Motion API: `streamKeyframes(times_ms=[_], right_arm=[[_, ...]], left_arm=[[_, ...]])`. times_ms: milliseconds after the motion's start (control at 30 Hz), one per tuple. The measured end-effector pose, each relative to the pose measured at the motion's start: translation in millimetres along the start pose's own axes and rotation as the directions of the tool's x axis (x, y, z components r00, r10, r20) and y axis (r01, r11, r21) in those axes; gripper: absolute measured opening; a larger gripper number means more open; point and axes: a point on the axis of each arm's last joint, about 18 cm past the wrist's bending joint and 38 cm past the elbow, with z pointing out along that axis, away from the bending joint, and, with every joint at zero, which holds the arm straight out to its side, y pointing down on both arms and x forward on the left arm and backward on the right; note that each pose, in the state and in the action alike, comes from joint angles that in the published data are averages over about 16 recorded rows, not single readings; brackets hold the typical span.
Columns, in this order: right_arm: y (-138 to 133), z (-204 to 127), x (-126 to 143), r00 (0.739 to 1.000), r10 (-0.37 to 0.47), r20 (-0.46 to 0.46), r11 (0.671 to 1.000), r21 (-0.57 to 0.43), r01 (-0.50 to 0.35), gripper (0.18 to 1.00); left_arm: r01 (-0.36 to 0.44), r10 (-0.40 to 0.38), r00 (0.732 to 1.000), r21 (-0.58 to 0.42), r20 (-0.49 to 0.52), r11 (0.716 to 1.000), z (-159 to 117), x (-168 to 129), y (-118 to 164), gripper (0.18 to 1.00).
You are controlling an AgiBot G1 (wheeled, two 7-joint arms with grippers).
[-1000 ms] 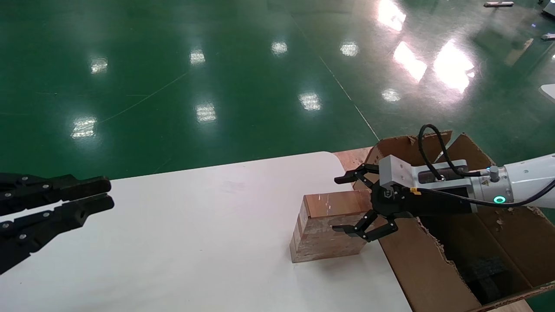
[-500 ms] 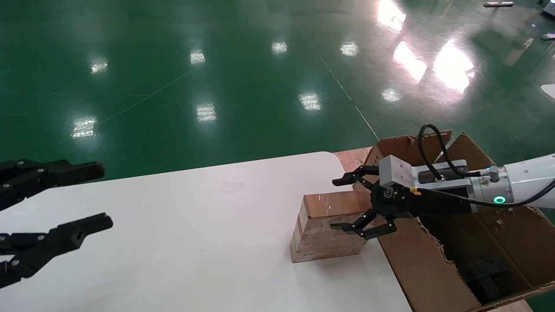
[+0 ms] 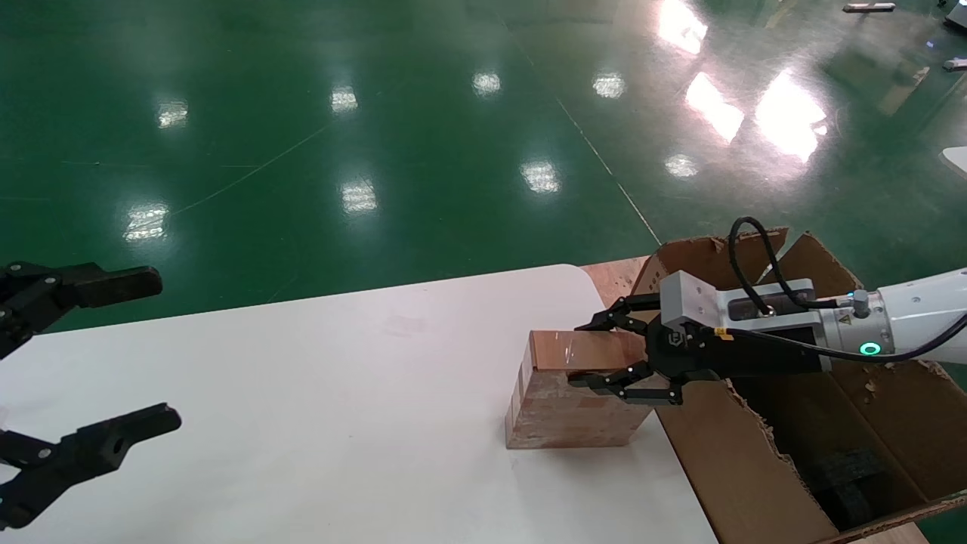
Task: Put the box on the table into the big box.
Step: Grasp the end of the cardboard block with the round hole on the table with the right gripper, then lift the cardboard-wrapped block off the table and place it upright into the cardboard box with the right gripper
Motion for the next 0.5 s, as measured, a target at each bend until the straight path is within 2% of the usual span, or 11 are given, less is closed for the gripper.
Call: streamKeyframes(times_ms=[200, 367, 500], right_arm=[[-10, -6, 4, 1.0, 0.009, -0.01, 1.0, 0.017, -0.009, 0.554], [-34, -25, 14, 0.998, 0.037, -0.052, 0.998, 0.059, -0.034, 0.506], [-59, -53, 25, 0.989, 0.087, -0.118, 0.992, 0.104, -0.075, 0.493]], left_arm=[[0.0, 0.0, 1.0, 0.0, 0.0, 1.0, 0, 0, 0, 0.921], [0.0, 0.0, 1.0, 0.0, 0.0, 1.0, 0, 0, 0, 0.968], [0.0, 0.0, 1.0, 0.0, 0.0, 1.0, 0, 0, 0, 0.986]])
